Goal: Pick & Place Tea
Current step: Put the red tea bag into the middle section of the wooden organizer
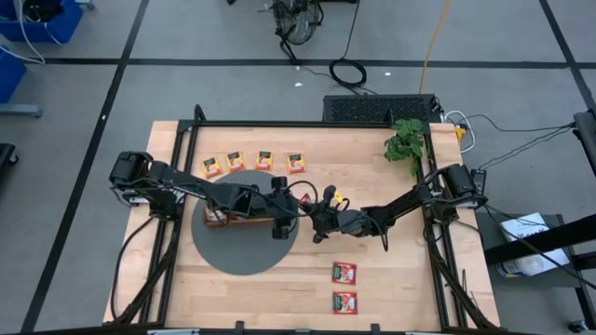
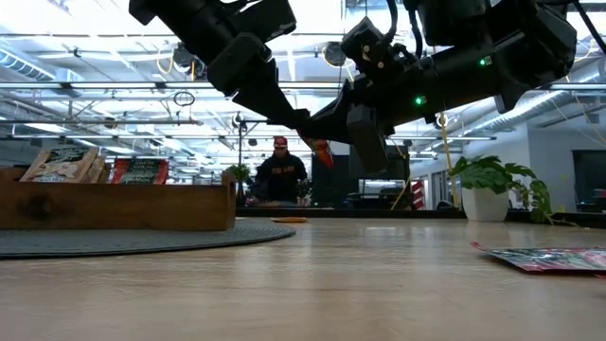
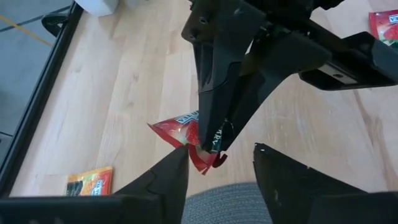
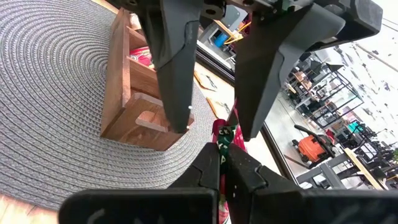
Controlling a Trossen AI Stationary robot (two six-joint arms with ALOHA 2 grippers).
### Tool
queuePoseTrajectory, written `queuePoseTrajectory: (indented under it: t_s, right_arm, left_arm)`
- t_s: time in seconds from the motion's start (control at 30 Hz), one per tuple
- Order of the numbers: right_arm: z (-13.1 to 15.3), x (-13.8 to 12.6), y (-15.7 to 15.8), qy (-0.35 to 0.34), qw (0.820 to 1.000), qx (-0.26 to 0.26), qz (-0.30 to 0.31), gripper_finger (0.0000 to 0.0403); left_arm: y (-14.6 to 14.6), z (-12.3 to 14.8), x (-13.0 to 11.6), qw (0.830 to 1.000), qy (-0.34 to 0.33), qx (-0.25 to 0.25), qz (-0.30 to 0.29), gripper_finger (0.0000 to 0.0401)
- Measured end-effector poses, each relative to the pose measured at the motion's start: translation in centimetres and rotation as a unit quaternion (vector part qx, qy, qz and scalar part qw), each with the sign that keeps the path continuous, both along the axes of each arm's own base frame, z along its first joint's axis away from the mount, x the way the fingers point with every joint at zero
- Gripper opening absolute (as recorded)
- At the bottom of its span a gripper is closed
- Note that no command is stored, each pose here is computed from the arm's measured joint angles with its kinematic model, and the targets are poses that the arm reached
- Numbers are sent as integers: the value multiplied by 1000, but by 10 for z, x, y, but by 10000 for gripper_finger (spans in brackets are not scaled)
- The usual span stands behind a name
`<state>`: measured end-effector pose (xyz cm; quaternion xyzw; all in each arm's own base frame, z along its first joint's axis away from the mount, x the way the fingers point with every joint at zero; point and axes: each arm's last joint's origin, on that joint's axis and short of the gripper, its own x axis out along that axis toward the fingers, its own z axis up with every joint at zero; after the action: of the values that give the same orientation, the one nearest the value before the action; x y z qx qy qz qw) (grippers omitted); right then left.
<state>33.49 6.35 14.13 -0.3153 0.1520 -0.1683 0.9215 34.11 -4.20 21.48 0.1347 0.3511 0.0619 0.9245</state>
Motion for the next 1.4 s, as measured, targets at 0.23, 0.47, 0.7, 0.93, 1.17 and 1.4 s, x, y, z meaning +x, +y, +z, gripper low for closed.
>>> queuePoseTrajectory:
  t_s: [0.23,0.47,0.7,0.93,1.17,1.4]
  right_arm:
    - [0,0,0,1,1000,0,1,0]
    - [0,0,0,0,1000,0,-2,0]
    - [0,0,0,-1,1000,0,-1,0]
    - [1,0,2,-8,1000,3,2,18]
    - [2,-1,7,-15,1000,6,7,28]
    - [2,-1,8,-15,1000,4,8,29]
  left_arm:
    - [0,0,0,1000,-2,0,1,106]
    - [5,2,3,1000,-15,-3,7,58]
    - [5,1,2,1000,-10,5,4,7]
    - [-2,6,-7,998,16,67,-2,3]
    - [-5,29,-39,994,48,86,43,2]
    - [-21,32,-87,971,214,64,-83,1]
